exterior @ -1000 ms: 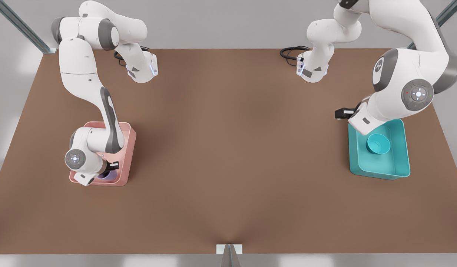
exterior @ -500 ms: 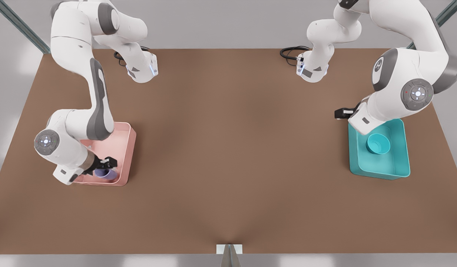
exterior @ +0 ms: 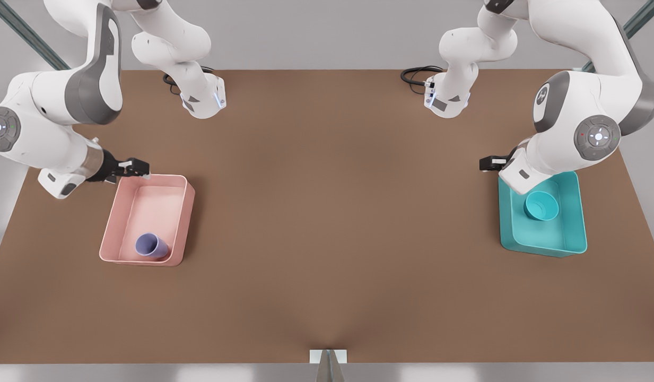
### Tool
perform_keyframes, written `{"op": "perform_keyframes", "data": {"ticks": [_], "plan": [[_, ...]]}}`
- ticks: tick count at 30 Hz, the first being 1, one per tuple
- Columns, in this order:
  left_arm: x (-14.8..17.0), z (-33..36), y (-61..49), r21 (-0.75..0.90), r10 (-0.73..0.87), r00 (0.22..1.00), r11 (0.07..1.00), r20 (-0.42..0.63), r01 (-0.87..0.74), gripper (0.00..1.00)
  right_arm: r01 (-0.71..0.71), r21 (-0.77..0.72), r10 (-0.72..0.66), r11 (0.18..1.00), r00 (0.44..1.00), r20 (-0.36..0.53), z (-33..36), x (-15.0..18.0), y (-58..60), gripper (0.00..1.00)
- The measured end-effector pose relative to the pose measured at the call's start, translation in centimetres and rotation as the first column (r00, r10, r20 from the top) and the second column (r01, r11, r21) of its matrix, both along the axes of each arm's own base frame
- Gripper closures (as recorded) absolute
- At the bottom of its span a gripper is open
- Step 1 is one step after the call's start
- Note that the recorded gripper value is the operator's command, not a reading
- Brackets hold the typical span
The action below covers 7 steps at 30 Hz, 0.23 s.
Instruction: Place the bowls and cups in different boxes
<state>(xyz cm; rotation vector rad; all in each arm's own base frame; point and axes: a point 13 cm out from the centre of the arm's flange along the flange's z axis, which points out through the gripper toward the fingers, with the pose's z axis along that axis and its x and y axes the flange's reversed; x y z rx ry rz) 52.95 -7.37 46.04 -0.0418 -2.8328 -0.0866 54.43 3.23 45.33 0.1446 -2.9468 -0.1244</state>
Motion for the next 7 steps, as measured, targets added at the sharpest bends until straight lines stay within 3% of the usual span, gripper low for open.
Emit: {"op": "perform_keyframes", "data": {"ticks": [7], "plan": [[0.0, 0.0, 0.0, 0.0, 0.001, 1.0, 1.0, 0.0, -0.001, 0.0, 0.074, -0.028, -0.075, 0.997, 0.997, -0.015, 0.4, -1.2, -2.4, 0.0]]}}
